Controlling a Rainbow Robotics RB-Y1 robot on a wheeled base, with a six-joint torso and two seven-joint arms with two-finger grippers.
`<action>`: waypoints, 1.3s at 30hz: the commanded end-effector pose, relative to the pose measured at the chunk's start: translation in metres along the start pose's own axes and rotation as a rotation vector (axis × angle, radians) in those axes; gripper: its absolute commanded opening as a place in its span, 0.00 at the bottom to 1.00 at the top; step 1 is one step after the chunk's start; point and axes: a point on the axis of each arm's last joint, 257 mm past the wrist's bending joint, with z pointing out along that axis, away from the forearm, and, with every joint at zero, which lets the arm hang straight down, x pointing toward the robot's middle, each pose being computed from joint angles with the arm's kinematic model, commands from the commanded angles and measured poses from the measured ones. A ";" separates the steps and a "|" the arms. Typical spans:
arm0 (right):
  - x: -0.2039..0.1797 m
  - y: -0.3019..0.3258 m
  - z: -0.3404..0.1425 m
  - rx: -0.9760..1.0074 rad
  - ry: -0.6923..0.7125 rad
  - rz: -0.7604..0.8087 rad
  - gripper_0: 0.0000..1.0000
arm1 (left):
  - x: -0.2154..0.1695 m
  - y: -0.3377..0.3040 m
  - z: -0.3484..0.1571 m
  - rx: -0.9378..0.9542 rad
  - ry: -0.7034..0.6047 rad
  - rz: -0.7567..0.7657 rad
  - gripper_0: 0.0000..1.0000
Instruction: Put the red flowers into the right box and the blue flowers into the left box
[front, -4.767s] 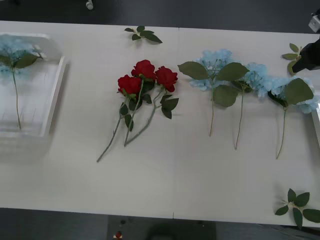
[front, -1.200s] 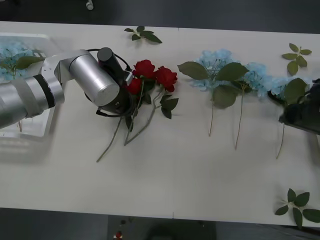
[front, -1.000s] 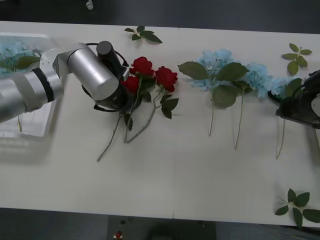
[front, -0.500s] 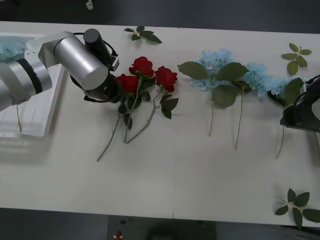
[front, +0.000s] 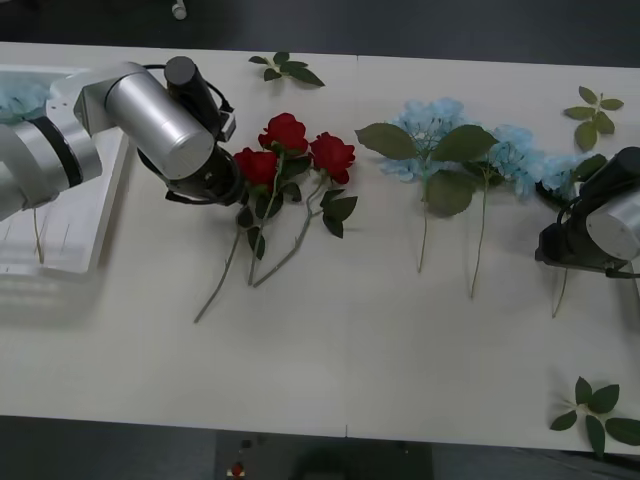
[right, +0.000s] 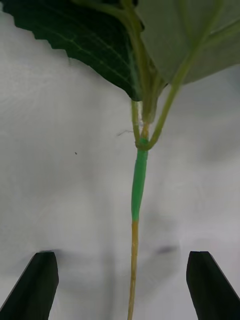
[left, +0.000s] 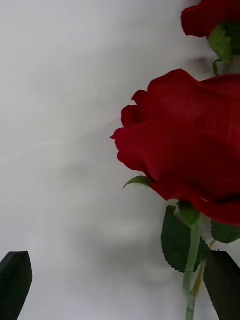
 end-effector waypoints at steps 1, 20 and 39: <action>-0.020 -0.003 -0.007 -0.001 -0.033 -0.011 0.75 | -0.001 -0.008 0.004 -0.012 -0.004 0.024 1.00; -0.016 -0.003 0.002 -0.005 -0.022 -0.007 0.00 | -0.007 -0.012 0.039 -0.069 -0.034 0.030 1.00; -0.024 -0.013 -0.012 -0.012 -0.035 -0.033 0.00 | -0.005 -0.013 0.042 -0.061 -0.030 0.021 0.00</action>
